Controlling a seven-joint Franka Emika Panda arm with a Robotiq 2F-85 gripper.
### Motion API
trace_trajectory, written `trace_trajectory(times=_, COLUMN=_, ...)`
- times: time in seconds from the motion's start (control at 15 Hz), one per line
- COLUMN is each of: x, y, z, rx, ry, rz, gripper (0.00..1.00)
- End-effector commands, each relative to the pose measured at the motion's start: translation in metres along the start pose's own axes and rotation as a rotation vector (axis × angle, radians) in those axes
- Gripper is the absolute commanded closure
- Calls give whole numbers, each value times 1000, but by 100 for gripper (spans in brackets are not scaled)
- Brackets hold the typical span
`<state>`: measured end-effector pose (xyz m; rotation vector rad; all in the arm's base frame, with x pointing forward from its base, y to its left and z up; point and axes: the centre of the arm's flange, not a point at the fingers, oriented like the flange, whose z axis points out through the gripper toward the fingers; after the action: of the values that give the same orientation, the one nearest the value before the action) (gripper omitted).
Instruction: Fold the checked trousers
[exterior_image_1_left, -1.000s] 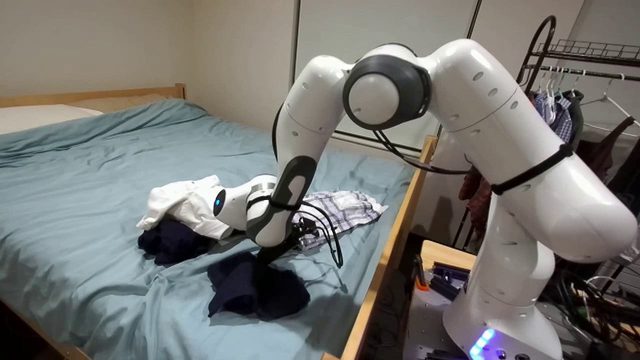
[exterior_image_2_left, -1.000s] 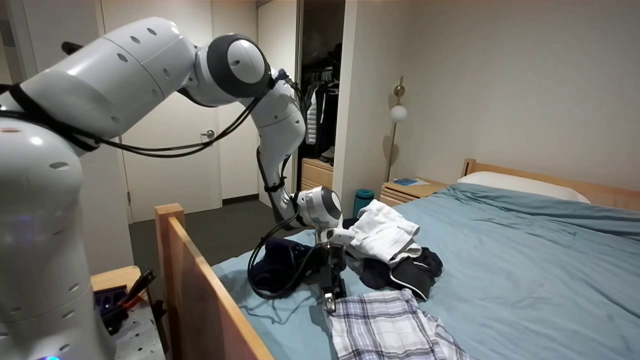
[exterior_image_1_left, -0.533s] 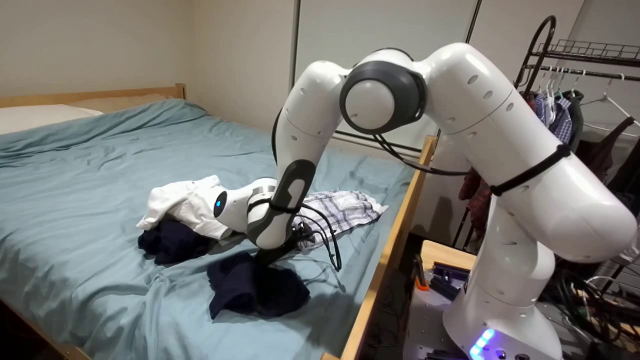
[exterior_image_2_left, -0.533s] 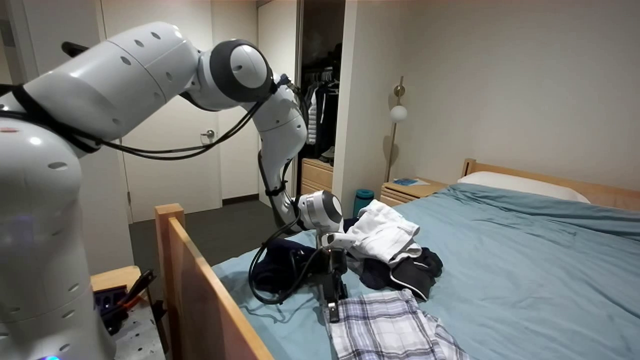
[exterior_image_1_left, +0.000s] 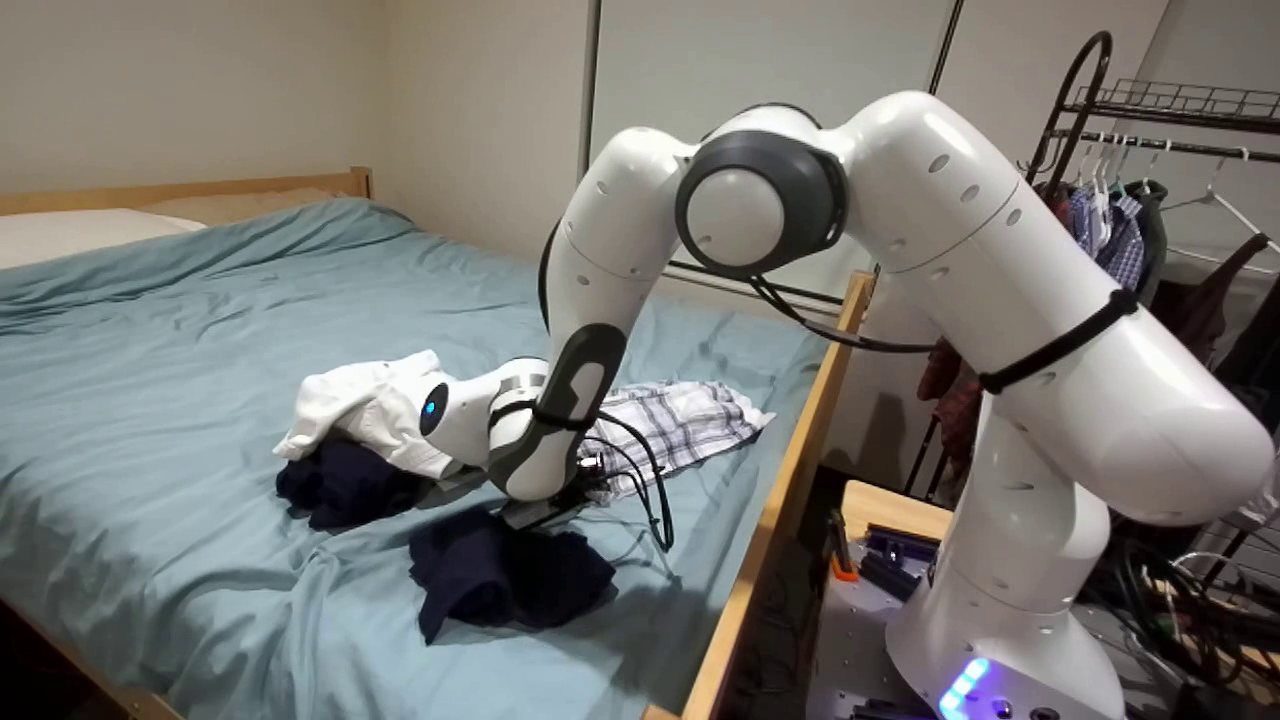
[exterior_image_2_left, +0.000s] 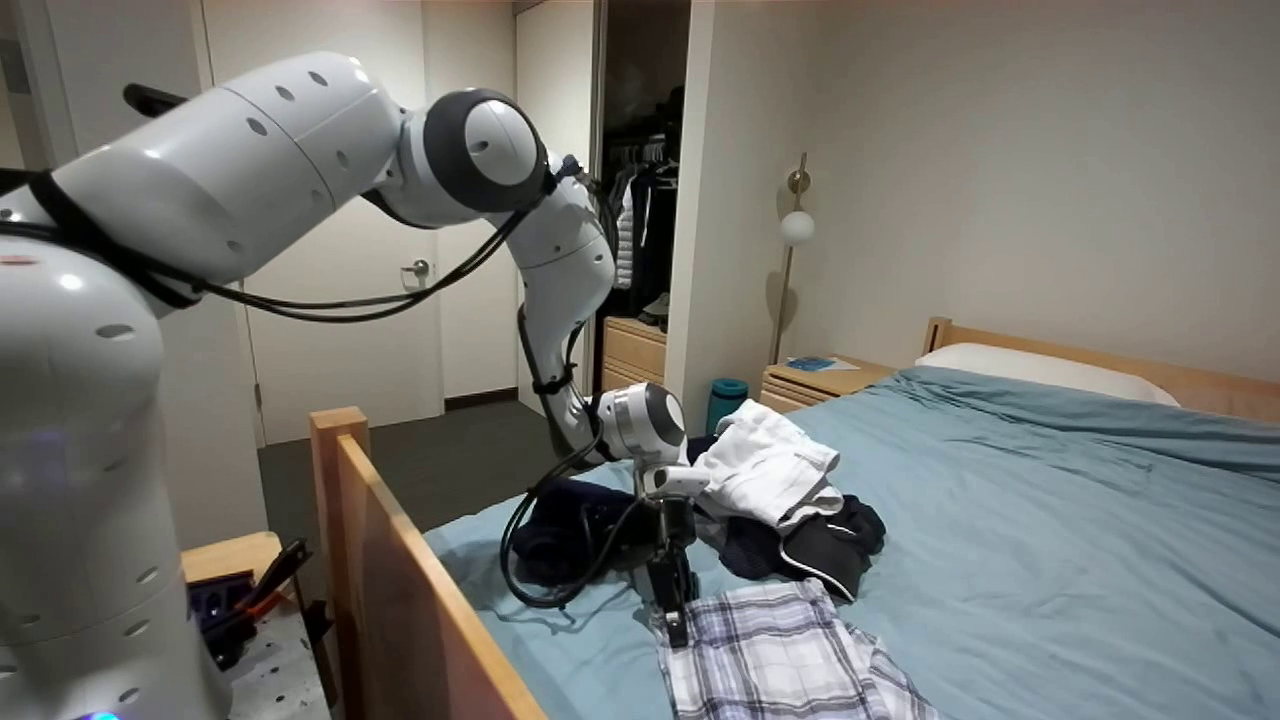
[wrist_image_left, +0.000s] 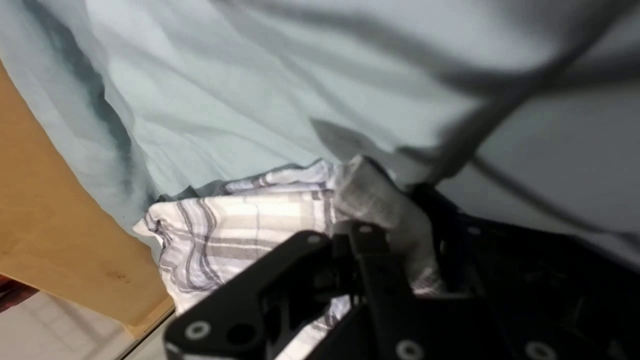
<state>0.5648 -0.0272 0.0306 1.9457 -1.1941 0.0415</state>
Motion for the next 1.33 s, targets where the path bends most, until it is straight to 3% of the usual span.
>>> trace_trajectory(times=0.0, x=35, y=31, z=-6, rx=46, ry=-61, rz=48, gripper=100)
trace_trajectory(times=0.27, x=63, y=38, z=-50, rx=164, ry=-49, rz=101, gripper=97)
trace_trajectory(times=0.47, x=72, y=43, z=-87, rx=244, ry=-26, rz=71, gripper=97)
trace_trajectory(times=0.73, x=73, y=61, z=-109, rx=351, ry=-28, rz=17, gripper=97)
trace_trajectory(times=1.13, x=61, y=83, z=-166, rx=596, ry=40, rz=-103, gripper=97)
trace_trajectory(times=1.27, x=58, y=92, z=-162, rx=675, ry=-21, rz=-104, gripper=97)
